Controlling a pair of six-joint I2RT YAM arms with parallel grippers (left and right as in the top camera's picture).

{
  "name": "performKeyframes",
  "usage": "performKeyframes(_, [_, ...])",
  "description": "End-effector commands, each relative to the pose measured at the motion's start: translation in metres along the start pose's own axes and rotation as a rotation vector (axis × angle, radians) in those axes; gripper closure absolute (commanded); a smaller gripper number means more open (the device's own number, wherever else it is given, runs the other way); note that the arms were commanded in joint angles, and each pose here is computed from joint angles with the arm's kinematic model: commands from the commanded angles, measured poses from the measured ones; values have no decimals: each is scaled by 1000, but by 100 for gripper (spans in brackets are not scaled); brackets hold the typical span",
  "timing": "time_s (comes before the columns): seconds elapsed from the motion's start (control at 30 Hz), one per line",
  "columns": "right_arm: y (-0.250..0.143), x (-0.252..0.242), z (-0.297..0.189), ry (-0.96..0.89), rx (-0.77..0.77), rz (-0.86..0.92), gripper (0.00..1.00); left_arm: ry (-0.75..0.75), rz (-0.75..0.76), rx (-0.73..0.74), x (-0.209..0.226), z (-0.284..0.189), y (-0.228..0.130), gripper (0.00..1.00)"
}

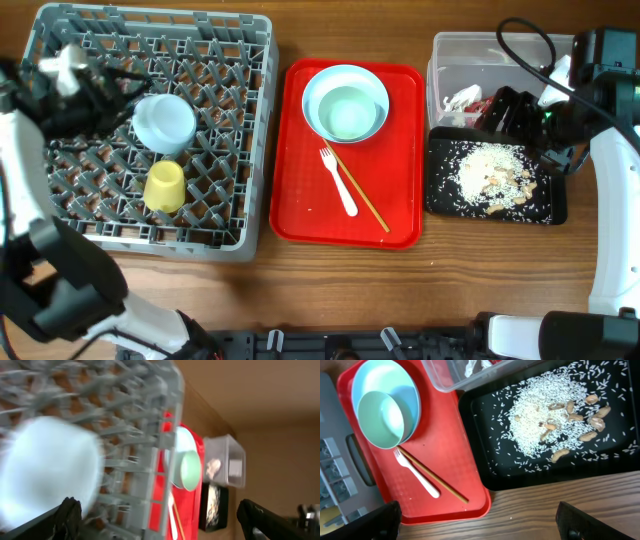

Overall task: Sort waste into correct bins and load items into the dishwasher rack
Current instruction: 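Carry the small bowl into the rack and release it, then move the left gripper to the green bowl on the plate and grip its rim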

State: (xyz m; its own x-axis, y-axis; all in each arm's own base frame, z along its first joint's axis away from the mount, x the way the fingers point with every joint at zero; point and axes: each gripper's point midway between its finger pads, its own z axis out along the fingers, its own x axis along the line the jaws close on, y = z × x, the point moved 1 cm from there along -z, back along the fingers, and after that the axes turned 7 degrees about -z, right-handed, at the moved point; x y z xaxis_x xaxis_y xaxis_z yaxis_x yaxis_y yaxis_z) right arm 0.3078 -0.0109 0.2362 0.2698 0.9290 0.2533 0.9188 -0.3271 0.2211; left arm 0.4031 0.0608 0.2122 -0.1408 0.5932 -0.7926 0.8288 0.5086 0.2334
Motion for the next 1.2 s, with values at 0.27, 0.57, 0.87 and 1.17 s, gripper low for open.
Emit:
performKeyframes(0.27, [1, -11, -7, -67, -24, 2, 0, 302, 626, 137, -114, 155, -95, 0])
performKeyframes(0.57, [-2, -11, -7, -69, -10, 3, 0, 167, 721, -11, -237, 184, -134, 0])
performKeyframes(0.87, [-4, -12, -7, -72, 0, 6, 0, 233, 725, 25, -198, 258, -134, 0])
performKeyframes(1.17, [-4, -12, -7, -72, 0, 4, 0, 350, 724, 240, -122, 335, -194, 8])
